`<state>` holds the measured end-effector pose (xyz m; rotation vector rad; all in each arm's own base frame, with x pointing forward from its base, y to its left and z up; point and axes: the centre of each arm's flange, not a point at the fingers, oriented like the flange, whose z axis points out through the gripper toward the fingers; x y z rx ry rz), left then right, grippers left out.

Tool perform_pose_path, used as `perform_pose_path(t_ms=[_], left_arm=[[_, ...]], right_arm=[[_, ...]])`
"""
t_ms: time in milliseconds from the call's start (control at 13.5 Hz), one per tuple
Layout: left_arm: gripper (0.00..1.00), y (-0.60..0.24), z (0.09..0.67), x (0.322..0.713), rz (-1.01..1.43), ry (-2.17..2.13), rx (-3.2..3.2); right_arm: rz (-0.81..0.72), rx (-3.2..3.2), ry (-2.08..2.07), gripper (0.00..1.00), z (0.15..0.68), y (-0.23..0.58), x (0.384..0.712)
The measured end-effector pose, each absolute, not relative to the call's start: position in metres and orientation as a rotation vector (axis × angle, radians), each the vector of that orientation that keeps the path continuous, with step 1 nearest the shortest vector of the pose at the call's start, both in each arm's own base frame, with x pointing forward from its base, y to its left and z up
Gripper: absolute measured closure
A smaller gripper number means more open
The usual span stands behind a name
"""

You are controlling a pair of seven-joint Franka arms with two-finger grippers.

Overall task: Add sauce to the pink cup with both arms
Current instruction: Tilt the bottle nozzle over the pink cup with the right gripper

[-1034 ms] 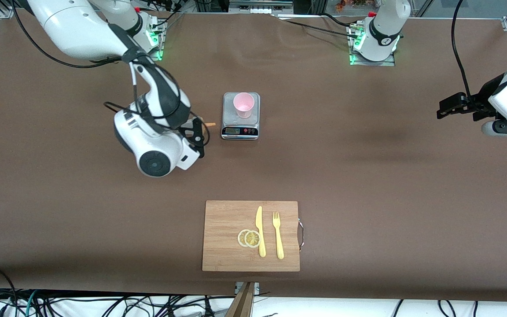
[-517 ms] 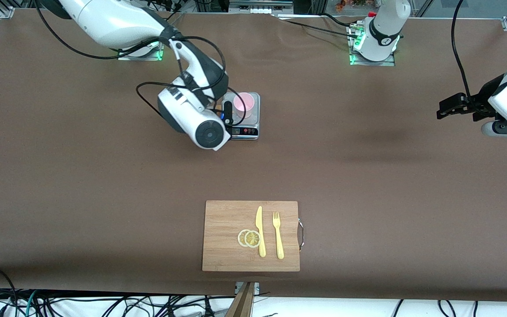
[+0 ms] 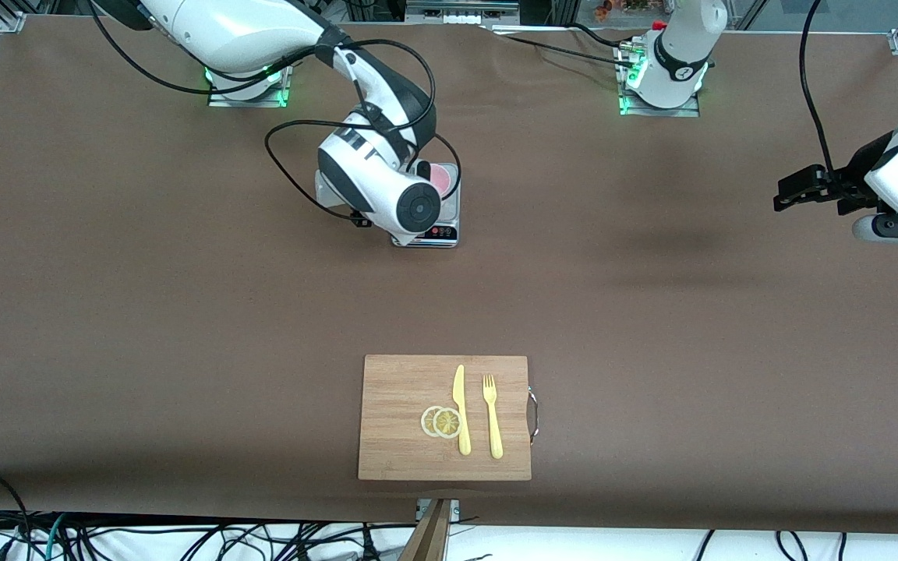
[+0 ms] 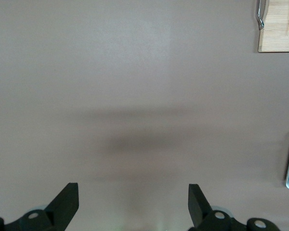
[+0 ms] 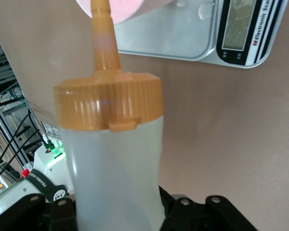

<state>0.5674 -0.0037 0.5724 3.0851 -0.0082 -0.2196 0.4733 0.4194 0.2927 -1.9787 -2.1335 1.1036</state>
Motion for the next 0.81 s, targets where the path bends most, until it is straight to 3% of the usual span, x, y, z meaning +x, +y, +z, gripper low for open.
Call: perform_pose_path(t_ms=[812], left_arm=[[0.0,-0.004,0.572,0.567,-0.22,-0.008,3.085]], right_arm=[[1.131,-2.019,-2.217,0.71,0.294,0.435,0.46]])
